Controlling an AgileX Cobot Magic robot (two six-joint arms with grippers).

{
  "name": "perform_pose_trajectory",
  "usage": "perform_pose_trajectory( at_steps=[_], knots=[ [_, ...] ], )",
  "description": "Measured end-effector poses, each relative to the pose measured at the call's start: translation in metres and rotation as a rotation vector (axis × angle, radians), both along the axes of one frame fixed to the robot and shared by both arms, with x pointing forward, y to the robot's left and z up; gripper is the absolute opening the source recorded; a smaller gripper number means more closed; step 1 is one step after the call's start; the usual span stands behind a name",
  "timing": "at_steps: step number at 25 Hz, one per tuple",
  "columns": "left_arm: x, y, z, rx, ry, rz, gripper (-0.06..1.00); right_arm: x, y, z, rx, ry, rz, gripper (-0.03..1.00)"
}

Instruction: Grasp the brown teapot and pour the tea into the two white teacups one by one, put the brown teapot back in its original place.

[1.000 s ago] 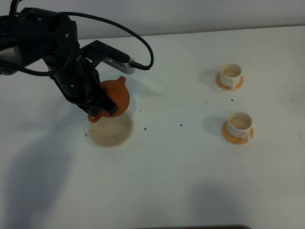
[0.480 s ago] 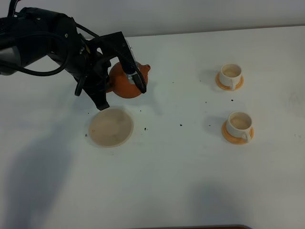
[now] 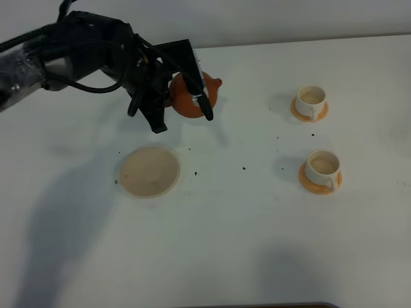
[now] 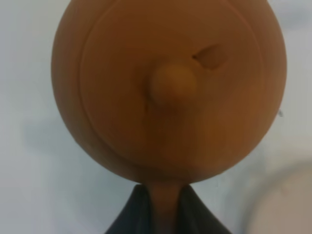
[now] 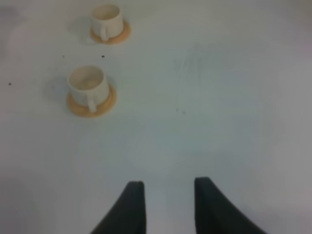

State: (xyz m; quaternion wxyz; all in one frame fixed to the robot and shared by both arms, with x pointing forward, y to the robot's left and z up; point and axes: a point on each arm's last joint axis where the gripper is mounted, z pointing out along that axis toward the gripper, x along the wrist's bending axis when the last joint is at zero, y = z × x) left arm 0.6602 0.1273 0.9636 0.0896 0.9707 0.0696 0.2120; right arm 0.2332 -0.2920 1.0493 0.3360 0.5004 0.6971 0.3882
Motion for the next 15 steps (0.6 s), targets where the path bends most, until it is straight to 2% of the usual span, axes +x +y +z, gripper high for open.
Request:
perform_pose_trajectory(
  at_steps=[8, 15],
  knots=[
    [0.039, -0.051, -0.021, 0.022, -0.04, -0.127, 0.11, 0.0, 0.0, 0.0, 0.0, 0.0, 0.0, 0.24],
    [0.059, -0.096, -0.031, -0.003, -0.131, -0.208, 0.11, 0.0, 0.0, 0.0, 0.0, 0.0, 0.0, 0.24]
  ],
)
